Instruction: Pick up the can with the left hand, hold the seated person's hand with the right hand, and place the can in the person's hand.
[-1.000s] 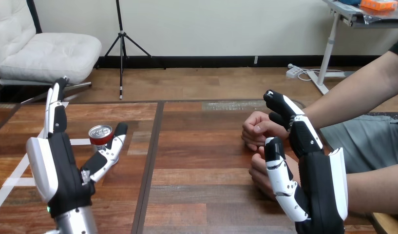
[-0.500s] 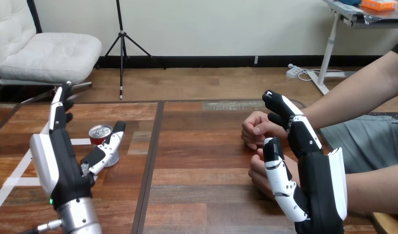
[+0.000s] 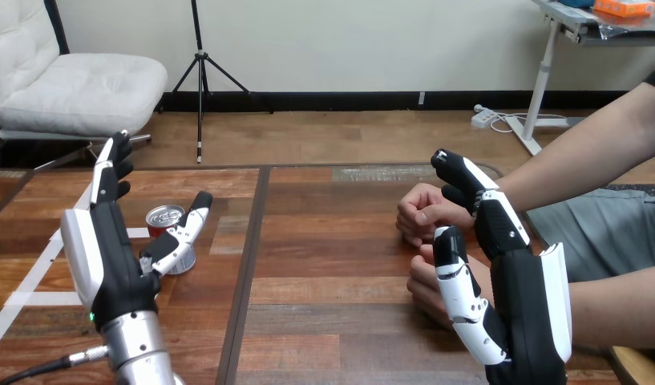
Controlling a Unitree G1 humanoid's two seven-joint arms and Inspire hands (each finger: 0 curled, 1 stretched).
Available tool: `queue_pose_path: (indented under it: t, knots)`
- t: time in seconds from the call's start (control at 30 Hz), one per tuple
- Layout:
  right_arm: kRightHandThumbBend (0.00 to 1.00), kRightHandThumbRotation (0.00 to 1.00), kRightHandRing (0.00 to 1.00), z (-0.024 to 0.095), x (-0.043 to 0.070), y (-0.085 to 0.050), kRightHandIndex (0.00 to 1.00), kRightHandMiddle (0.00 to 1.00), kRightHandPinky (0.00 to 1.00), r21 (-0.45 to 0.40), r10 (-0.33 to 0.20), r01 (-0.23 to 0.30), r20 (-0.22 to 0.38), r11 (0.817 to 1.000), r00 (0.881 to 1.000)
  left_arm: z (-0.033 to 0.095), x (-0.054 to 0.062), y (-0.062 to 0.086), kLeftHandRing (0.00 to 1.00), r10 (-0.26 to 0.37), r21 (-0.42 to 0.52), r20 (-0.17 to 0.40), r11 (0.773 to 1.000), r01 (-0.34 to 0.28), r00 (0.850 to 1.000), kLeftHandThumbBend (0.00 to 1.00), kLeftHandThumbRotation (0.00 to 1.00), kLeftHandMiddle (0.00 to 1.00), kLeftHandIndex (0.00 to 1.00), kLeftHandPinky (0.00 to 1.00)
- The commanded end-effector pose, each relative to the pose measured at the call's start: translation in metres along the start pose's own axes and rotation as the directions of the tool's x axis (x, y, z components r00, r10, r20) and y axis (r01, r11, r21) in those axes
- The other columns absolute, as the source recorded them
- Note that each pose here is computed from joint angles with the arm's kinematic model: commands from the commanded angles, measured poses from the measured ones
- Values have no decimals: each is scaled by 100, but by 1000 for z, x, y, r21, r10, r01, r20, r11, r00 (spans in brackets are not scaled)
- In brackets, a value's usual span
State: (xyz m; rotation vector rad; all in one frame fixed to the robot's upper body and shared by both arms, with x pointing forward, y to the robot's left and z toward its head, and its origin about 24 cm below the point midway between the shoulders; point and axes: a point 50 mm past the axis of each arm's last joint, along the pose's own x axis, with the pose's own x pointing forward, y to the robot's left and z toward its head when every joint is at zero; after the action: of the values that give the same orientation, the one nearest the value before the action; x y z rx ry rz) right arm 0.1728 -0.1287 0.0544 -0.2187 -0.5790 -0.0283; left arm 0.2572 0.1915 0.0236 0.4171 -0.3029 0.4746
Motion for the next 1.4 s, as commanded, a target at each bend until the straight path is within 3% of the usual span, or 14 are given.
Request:
queue_pose_path:
  t: [0.0,1.37]
  knots:
    - [27,72,85,3,14,-1,84,85,82,-4,-19,20,54,1000,998,13,20,-6,82,-8,-9,75,1000,9,997,73,6,85,86,79]
    - [28,75,85,3,15,-3,83,85,83,-1,-25,25,65,1000,998,3,27,-15,86,-72,56,7,996,71,997,78,18,89,89,79]
